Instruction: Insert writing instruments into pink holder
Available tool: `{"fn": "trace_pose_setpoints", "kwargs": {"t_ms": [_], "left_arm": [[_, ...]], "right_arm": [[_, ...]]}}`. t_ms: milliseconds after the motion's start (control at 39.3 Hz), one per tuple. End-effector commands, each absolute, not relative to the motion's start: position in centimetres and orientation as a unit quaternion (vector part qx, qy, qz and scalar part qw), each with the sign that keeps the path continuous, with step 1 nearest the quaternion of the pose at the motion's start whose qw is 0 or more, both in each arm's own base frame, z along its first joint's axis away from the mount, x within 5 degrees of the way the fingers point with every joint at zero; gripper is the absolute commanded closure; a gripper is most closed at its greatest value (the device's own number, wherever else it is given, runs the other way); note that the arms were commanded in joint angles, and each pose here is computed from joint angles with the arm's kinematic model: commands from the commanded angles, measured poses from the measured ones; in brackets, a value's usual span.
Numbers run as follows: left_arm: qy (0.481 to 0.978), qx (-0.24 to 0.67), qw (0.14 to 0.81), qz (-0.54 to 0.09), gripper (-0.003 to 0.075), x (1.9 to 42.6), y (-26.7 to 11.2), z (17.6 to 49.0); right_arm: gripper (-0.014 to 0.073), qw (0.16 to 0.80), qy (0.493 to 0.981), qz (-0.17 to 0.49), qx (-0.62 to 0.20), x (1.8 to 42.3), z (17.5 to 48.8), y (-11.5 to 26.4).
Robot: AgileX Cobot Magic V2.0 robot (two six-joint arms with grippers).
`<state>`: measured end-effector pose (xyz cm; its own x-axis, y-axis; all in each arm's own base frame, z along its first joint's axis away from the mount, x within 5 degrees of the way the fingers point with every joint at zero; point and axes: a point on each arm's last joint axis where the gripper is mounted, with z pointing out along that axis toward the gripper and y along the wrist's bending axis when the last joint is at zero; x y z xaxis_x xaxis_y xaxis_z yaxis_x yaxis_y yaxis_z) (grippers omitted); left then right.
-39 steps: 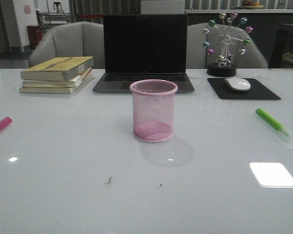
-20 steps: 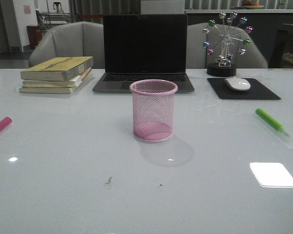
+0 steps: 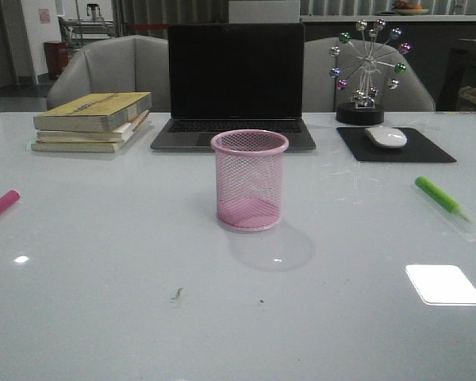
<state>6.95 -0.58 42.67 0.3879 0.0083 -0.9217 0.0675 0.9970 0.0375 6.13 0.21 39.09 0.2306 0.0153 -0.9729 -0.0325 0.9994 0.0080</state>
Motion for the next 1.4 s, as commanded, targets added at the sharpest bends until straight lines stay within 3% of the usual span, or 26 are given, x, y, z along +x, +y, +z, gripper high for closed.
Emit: {"fn": "trace_pose_setpoints", "kwargs": {"t_ms": [0, 305, 483, 737, 890, 1068, 1373], "left_arm": [[0.544, 0.037, 0.838, -0.016, 0.0621, 9.0, -0.8, 44.4], [0.659, 0.043, 0.751, -0.015, 0.0621, 17.7, -1.5, 40.6], [0.690, 0.041, 0.723, -0.018, 0.0621, 20.0, -1.6, 39.1], [0.696, 0.033, 0.717, -0.026, 0.0613, 20.5, -1.7, 38.7], [0.696, 0.033, 0.717, -0.026, 0.0516, 20.5, -1.7, 38.7], [0.696, 0.033, 0.717, -0.026, 0.0309, 20.5, -1.7, 38.7], [0.696, 0.033, 0.717, -0.026, 0.0294, 20.5, -1.7, 38.7]], "right_arm": [[0.0571, 0.795, 0.607, 0.006, -0.010, 8.0, 41.3, 0.2], [0.0571, 0.693, 0.720, 0.006, -0.013, 15.2, 38.3, 0.4], [0.0571, 0.644, 0.765, 0.006, -0.014, 17.6, 36.4, 0.4], [0.0571, 0.624, 0.781, 0.006, -0.014, 18.7, 35.5, 0.5], [0.0508, 0.619, 0.785, 0.006, -0.014, 18.7, 35.4, 0.5], [0.0294, 0.599, 0.800, 0.007, -0.015, 18.6, 34.9, 0.5], [0.0291, 0.599, 0.801, 0.007, -0.015, 18.6, 34.9, 0.5]]}}
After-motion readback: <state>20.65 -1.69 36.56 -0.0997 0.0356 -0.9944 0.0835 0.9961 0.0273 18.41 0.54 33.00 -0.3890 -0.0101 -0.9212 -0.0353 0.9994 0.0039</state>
